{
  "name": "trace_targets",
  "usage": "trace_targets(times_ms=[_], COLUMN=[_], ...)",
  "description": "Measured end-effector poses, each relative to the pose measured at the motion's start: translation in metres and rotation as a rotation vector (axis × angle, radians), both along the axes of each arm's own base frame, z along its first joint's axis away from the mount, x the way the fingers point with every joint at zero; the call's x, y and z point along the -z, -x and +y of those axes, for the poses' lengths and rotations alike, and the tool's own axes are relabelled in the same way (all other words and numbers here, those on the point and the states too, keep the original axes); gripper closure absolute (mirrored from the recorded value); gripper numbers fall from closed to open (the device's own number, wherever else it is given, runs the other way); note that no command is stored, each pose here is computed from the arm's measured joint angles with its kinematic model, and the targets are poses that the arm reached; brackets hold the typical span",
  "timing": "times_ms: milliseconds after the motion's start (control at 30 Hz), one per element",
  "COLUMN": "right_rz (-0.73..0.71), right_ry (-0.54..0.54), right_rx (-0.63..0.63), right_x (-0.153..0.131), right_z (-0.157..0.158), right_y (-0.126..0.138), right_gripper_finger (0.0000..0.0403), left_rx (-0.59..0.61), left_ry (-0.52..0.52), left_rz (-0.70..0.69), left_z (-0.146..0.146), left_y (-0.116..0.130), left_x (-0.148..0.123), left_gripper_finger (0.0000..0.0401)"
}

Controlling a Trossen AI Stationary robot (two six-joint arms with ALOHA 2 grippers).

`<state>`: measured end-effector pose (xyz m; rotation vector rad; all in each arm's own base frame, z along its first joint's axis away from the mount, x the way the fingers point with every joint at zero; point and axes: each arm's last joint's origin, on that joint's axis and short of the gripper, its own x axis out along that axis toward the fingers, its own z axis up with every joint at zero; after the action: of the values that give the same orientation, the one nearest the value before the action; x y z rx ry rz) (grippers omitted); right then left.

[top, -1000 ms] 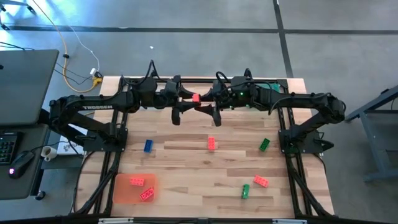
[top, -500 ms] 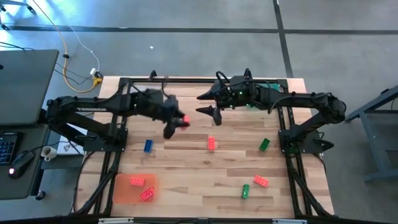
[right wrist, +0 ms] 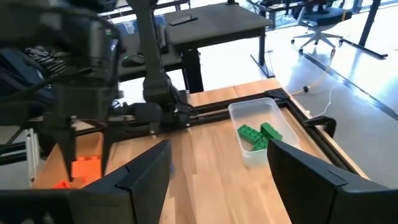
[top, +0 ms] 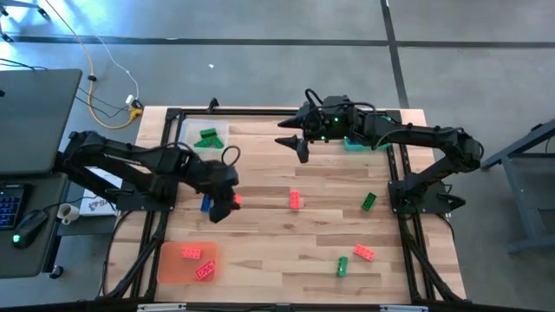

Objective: Sort & place blocks by color
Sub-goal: Put the orange game piece into the orange bin

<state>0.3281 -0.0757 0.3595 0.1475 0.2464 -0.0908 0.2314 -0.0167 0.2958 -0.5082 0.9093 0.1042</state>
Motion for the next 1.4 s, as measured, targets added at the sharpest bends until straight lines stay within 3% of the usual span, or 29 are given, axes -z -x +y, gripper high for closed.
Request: trace_targets(times_ms=[400, 867, 1400], right_rz=[0.020, 0.091, 0.169], right_ry=[0.002, -0.031, -0.056], right_rx=[0.014, 0.027, 0.004], right_x=[0.002, 0.009, 0.016], right_z=[-0.005, -0.005, -0.004], right_y=[0.002, 0.004, 0.007], right_gripper_finger=[0.0151, 0.0151, 0.0151], left_rx=[-0.053, -0.176, -0.220], left_ry=[0.125, 0.238, 0.162], left_rz=[0.163, 0.378, 0.671], left_z=[-0.059, -0.118, -0.152], left_y=[0.021, 0.054, 0.045], left_x=[0.009, 0.043, 0.101], left_gripper_finger=[0.0291, 0.0291, 0.0280])
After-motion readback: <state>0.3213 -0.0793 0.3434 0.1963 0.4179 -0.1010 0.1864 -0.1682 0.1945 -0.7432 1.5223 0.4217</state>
